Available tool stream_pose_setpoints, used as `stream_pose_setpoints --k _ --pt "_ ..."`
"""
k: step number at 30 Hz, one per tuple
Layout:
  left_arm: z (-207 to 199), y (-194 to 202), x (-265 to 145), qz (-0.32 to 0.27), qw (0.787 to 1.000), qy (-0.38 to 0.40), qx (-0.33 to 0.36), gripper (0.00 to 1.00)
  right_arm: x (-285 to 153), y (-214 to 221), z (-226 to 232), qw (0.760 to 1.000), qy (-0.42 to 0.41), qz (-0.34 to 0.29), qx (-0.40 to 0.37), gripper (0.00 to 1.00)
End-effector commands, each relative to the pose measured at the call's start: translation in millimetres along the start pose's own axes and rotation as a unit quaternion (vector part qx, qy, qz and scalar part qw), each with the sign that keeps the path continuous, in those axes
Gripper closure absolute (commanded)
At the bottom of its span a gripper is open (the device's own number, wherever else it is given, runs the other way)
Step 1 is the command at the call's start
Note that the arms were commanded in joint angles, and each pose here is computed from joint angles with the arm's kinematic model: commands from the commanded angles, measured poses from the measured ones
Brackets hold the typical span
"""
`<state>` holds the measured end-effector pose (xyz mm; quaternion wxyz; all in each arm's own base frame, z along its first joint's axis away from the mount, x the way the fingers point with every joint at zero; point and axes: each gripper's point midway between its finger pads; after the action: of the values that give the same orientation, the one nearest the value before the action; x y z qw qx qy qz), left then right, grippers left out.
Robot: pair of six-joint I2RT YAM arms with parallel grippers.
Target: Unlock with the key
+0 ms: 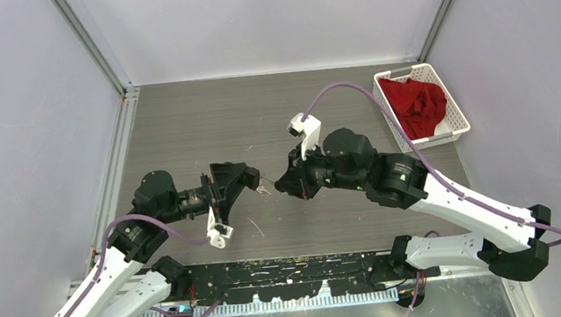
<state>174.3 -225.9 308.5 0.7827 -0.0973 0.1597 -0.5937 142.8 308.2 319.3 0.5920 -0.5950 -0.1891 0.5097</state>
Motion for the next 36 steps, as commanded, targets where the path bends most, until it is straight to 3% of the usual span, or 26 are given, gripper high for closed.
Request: stream_pose_setpoints --k 1,36 --pt "26 0 -7 0.017 0.999 -0.034 0.024 1.00 -30 -32 -9 0.998 0.031 -0.055 0.012 0.99" --pt "40 -10 -6 -0.005 0.999 -0.048 0.012 1.00 21 -7 -8 1.000 0.009 -0.027 -0.004 0.99"
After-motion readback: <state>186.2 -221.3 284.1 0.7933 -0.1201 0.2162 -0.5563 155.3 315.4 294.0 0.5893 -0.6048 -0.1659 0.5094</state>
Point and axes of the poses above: each gripper's point midway between its finger pads, its own x axis out along the fingers, its own z axis along the line the jaws close on, y = z × x, and after that the axes turned 11 degrees about -x, right-handed
